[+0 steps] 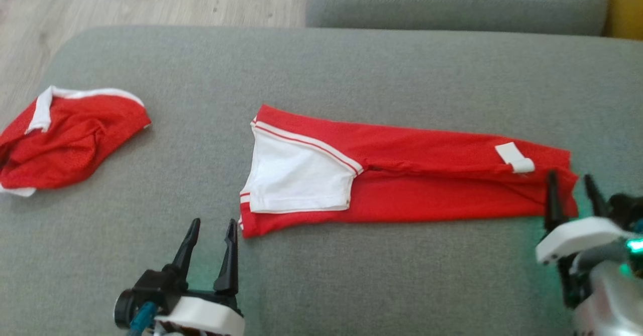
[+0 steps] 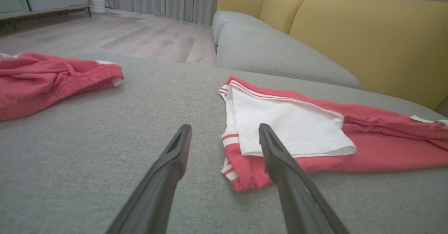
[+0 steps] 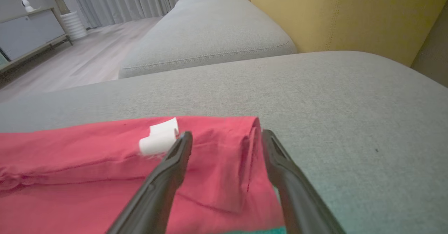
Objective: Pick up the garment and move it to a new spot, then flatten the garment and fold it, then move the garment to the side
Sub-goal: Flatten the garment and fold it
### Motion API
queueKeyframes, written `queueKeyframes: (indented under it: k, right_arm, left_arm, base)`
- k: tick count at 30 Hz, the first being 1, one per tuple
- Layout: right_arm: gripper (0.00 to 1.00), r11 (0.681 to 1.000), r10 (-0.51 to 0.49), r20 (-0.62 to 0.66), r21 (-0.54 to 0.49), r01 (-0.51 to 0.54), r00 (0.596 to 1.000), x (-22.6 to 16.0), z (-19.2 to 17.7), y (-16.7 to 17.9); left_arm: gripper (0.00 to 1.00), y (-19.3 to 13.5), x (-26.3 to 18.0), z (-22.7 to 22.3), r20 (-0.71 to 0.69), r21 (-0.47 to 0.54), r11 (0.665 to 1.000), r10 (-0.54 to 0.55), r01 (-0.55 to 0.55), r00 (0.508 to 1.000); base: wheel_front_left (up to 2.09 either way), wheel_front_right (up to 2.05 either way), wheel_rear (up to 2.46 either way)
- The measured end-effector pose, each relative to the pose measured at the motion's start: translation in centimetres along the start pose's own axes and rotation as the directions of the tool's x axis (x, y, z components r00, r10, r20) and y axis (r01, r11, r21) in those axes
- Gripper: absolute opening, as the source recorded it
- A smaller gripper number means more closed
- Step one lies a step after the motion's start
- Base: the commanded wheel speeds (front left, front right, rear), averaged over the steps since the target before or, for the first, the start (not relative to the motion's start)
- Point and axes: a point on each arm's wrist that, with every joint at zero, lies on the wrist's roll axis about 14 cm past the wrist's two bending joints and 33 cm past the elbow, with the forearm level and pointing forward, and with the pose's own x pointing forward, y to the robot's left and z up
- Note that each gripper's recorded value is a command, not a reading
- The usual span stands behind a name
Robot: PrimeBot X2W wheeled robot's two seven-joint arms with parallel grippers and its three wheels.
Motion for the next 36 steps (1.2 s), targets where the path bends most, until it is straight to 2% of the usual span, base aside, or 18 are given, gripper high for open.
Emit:
queueKeyframes:
  k: [4, 9, 12, 13, 14, 22, 25, 27, 30, 32, 36]
  right_arm:
    - [1.00, 0.999, -0.032, -0.072, -0.015, 0.031, 0.997, 1.9, -1.1, -1.1]
    - [1.00, 0.999, -0.045, -0.201, -0.009, 0.044, 0.979, 2.3, -4.5, -1.3]
    - [0.99, 0.999, -0.052, -0.231, 0.001, 0.054, 0.972, 2.6, -5.0, -1.4]
    - [0.26, 0.998, -0.054, -0.234, 0.007, 0.057, 0.971, 2.8, -4.9, -1.4]
    - [0.00, 0.998, -0.058, -0.239, 0.015, 0.063, 0.969, 2.9, -4.9, -1.4]
    - [0.00, 0.995, -0.078, -0.184, 0.044, 0.087, 0.980, 2.4, -3.7, -2.1]
    - [0.00, 0.995, -0.078, -0.119, 0.054, 0.085, 0.990, 2.5, -2.1, -2.3]
    - [0.00, 0.998, -0.039, -0.050, 0.055, 0.042, 0.998, 2.9, -0.2, -1.1]
    - [0.00, 0.994, 0.079, 0.072, 0.076, -0.084, 0.994, 3.5, 3.5, 3.2]
    - [0.00, 0.976, 0.185, 0.142, 0.092, -0.199, 0.972, 3.4, 5.6, 7.3]
    - [0.00, 0.900, 0.389, 0.185, 0.131, -0.415, 0.902, 1.9, 7.3, 15.2]
  left_arm:
    - [1.00, 0.2, 0.5, -0.6, -0.020, -0.022, 1.000, 0.006, -0.007, 1.000]
    - [1.00, 0.8, 0.7, -1.0, -0.036, -0.030, 0.999, 0.025, -0.026, 0.999]
    - [1.00, 0.9, 0.7, -1.3, -0.046, -0.031, 0.999, 0.031, -0.032, 0.998]
    - [1.00, 0.9, 0.7, -1.3, -0.047, -0.031, 0.999, 0.030, -0.031, 0.998]
    - [1.00, 0.8, 0.7, -1.3, -0.047, -0.031, 0.999, 0.027, -0.028, 0.999]
    - [1.00, -0.1, 1.0, -0.9, -0.032, -0.034, 0.999, 0.004, -0.005, 0.999]
    - [1.00, -0.3, 1.0, -0.5, -0.021, -0.033, 0.999, -0.003, 0.002, 1.000]
    - [1.00, -0.5, 0.9, -0.3, -0.013, -0.032, 0.999, -0.007, 0.006, 1.000]
    - [1.00, -0.5, 0.7, 0.0, -0.005, -0.031, 0.999, -0.006, 0.006, 1.000]
    - [1.00, -0.3, 0.4, 0.1, 0.000, -0.034, 0.999, 0.001, -0.001, 1.000]
    - [1.00, 0.2, -0.3, 0.2, 0.006, -0.037, 0.999, 0.021, -0.021, 1.000]
  base:
    - [0.00, 0.00, 0.00]
    - [0.00, 0.00, 0.00]
    - [0.00, 0.00, 0.00]
    - [0.00, 0.00, 0.00]
    - [0.00, 0.00, 0.00]
    - [0.00, 0.00, 0.00]
    - [0.00, 0.00, 0.00]
    - [0.00, 0.00, 0.00]
    - [0.00, 0.00, 0.00]
    - [0.00, 0.00, 0.00]
    - [0.00, 0.00, 0.00]
